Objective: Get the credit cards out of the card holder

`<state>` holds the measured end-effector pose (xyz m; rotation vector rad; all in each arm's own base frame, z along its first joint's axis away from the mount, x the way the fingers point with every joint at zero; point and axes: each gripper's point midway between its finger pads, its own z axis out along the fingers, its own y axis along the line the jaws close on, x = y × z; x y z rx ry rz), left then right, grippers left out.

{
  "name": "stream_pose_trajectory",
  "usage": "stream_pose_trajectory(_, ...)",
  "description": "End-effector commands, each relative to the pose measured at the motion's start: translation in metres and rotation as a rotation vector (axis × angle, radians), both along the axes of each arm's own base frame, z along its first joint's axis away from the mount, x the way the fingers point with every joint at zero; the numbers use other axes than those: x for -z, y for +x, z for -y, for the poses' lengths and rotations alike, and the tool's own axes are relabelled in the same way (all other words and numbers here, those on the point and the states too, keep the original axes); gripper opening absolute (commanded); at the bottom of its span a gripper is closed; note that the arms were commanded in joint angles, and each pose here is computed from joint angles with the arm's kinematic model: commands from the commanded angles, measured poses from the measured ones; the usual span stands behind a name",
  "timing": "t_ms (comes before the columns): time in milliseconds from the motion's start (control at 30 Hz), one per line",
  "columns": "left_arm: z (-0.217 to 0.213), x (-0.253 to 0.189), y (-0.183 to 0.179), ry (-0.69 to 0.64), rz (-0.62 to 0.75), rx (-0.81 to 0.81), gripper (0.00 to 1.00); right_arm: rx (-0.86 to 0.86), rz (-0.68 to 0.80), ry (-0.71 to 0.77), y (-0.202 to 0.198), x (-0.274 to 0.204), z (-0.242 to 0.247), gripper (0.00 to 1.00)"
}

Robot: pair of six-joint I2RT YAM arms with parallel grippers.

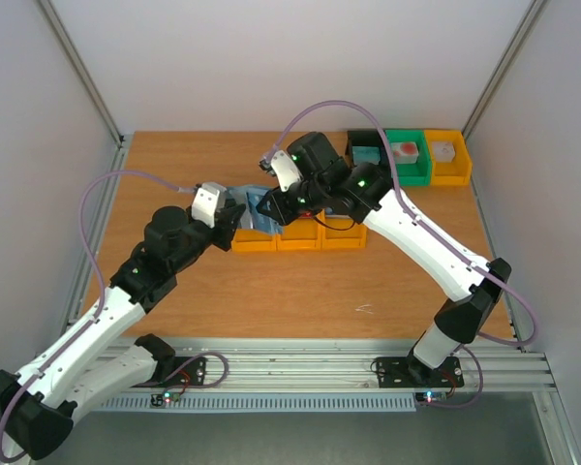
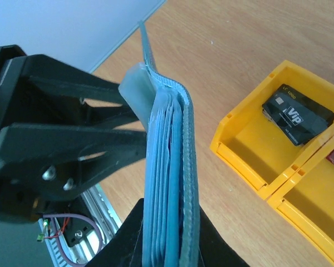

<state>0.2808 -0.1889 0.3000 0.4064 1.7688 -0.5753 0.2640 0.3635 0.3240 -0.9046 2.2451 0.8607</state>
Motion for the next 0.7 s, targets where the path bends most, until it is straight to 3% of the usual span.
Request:
stream_pose_trajectory(0, -0.026, 0.014, 0.017, 0.063, -0.016, -0.15, 0.27, -0.112, 0.055, 0.114, -0.032, -0.049, 0.0, 0.01)
stream_pose_trajectory(167, -0.028, 0.013, 0.017, 0.057, -0.018, -0.152, 0.39, -0.093, 0.063, 0.1, -0.029, -0.048, 0.004, 0.01)
stream_pose_trajectory(333, -0.021, 0.01, 0.012, 0.044, -0.006, -0.102, 0.43, -0.005, 0.058, 0.069, -0.014, -0.042, 0.012, 0.01)
stream_pose_trajectory(667, 0.008, -0.011, -0.015, -0.019, 0.099, 0.127, 0.54, 0.262, 0.051, 0.025, 0.026, -0.035, 0.037, 0.01)
